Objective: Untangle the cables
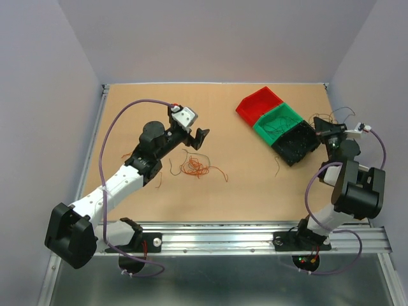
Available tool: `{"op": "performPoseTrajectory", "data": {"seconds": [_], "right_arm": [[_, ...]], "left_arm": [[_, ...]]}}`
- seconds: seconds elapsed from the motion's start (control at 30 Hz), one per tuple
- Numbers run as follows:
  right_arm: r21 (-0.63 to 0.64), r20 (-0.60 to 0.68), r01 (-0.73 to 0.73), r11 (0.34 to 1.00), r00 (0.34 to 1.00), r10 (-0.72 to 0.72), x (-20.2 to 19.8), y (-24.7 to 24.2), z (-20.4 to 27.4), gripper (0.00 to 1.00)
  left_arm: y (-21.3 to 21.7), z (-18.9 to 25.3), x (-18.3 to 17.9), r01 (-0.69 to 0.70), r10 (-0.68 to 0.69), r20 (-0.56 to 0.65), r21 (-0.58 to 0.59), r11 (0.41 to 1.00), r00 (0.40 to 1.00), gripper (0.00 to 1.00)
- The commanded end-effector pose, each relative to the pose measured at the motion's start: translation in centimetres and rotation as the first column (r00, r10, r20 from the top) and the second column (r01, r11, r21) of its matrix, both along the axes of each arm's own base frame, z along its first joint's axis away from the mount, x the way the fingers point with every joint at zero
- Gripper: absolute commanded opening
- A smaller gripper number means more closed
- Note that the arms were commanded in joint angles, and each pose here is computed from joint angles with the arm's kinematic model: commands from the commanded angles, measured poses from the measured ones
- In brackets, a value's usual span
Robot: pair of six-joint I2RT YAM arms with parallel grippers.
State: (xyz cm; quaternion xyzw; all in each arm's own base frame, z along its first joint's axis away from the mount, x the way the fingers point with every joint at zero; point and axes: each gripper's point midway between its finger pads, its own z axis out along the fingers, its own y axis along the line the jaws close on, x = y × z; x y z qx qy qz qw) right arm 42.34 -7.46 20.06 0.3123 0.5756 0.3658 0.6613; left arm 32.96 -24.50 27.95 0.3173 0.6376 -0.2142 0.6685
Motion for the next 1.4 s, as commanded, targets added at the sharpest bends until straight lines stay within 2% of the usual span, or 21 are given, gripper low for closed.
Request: {"op": "performPoseTrajectory", "data": {"seconds": [0.0, 0.17, 0.2, 0.3, 0.4, 0.47, 0.5, 0.57, 0.6, 0.7, 0.8, 0.83, 0.87, 0.9, 0.97, 1.03, 1.13, 1.2, 1.27, 1.3, 1.37], "right_arm": [[-0.053, 0.131, 0.246, 0.968, 0.962, -0.238, -3.0, -3.6, 2.8, 0.01], [-0.058, 0.001, 0.384, 0.922, 0.923, -0.384, -4.4, -5.8, -1.1, 0.01], [-0.071, 0.013, 0.392, 0.917, 0.920, -0.392, -4.5, -5.9, -0.7, 0.01], [-0.107, -0.082, 0.403, 0.909, 0.907, -0.412, -4.6, -6.2, -2.4, 0.01], [-0.134, -0.074, 0.420, 0.898, 0.899, -0.431, -4.9, -6.1, -1.9, 0.01], [-0.191, -0.126, 0.410, 0.892, 0.891, -0.436, -3.8, -5.9, -1.9, 0.01], [-0.224, -0.228, 0.384, 0.896, 0.873, -0.431, -3.3, -5.0, -3.9, 0.01], [-0.282, -0.247, 0.387, 0.878, 0.855, -0.457, -2.2, -4.8, -2.9, 0.01], [-0.298, -0.267, 0.431, 0.852, 0.819, -0.508, -2.3, -5.4, -2.8, 0.01], [-0.345, -0.409, 0.426, 0.836, 0.734, -0.542, -3.3, -5.2, -5.1, 0.00], [-0.392, -0.445, 0.440, 0.808, 0.678, -0.585, -2.9, -5.3, -4.5, 0.01], [-0.432, -0.498, 0.411, 0.803, 0.634, -0.592, -3.2, -4.9, -5.9, 0.01], [-0.461, -0.511, 0.385, 0.800, 0.622, -0.594, -2.8, -3.5, -6.2, 0.00], [-0.505, -0.515, 0.411, 0.759, 0.562, -0.647, -3.2, -3.9, -6.5, 0.00], [-0.562, -0.567, 0.372, 0.739, 0.479, -0.671, -3.5, -3.3, -8.1, 0.00], [-0.553, -0.609, 0.369, 0.747, 0.433, -0.664, -3.6, -3.1, -9.0, 0.01], [-0.533, -0.654, 0.294, 0.794, 0.452, -0.607, -2.6, -1.6, -10.5, 0.01], [-0.539, -0.677, 0.258, 0.802, 0.435, -0.594, -2.1, -1.3, -11.8, 0.01], [-0.552, -0.703, 0.235, 0.800, 0.384, -0.598, -2.1, -1.4, -13.0, 0.01], [-0.572, -0.725, 0.236, 0.785, 0.301, -0.619, -2.4, -1.9, -14.3, 0.00], [-0.588, -0.741, 0.238, 0.773, 0.227, -0.632, -2.7, -2.2, -15.7, 0.01]], "left_arm": [[0.0, 2.2, -0.6, 0.018, -0.015, 0.079, -0.034, 0.999, 0.997, 0.99], [0.1, 1.8, -0.3, 0.006, -0.005, 0.073, -0.025, 1.000, 0.997, 0.99], [0.1, 1.8, -0.3, 0.006, -0.005, 0.074, -0.024, 1.000, 0.997, 0.99], [-0.1, 1.5, -0.1, 0.006, -0.005, 0.070, -0.018, 1.000, 0.998, 0.99], [-0.2, 1.3, 0.0, 0.008, -0.007, 0.064, -0.016, 1.000, 0.998, 0.99], [-0.2, 1.3, 0.0, 0.009, -0.008, 0.064, -0.016, 1.000, 0.998, 0.99], [-0.2, 1.3, 0.0, 0.009, -0.008, 0.064, -0.014, 1.000, 0.998, 0.99], [-0.2, 1.4, -0.1, 0.011, -0.010, 0.064, -0.014, 1.000, 0.998, 0.99], [-0.2, 1.5, -0.2, 0.014, -0.013, 0.066, -0.015, 1.000, 0.998, 0.99], [-0.1, 1.7, -0.3, 0.011, -0.009, 0.065, -0.020, 1.000, 0.998, 0.99], [-0.2, 1.7, -0.3, 0.015, -0.014, 0.063, -0.019, 1.000, 0.998, 0.99], [-0.3, 1.8, -0.3, 0.015, -0.014, 0.062, -0.020, 1.000, 0.998, 0.99], [-0.3, 1.8, -0.3, 0.017, -0.016, 0.061, -0.019, 1.000, 0.998, 0.99], [-0.4, 1.6, -0.3, 0.021, -0.020, 0.055, -0.017, 1.000, 0.998, 0.99], [-0.4, 1.7, -0.3, 0.020, -0.019, 0.054, -0.017, 1.000, 0.998, 0.99], [-0.4, 1.7, -0.3, 0.020, -0.019, 0.052, -0.015, 1.000, 0.998, 0.99], [-0.5, 1.9, -0.5, 0.025, -0.024, 0.053, -0.018, 1.000, 0.998, 0.99], [-0.5, 1.8, -0.4, 0.023, -0.022, 0.051, -0.016, 1.000, 0.998, 0.99], [-0.5, 1.7, -0.5, 0.026, -0.025, 0.047, -0.016, 1.000, 0.999, 0.99], [-0.5, 1.8, -0.4, 0.023, -0.022, 0.047, -0.014, 1.000, 0.999, 0.99], [-0.5, 1.7, -0.4, 0.021, -0.021, 0.044, -0.014, 1.000, 0.999, 0.99]]}}
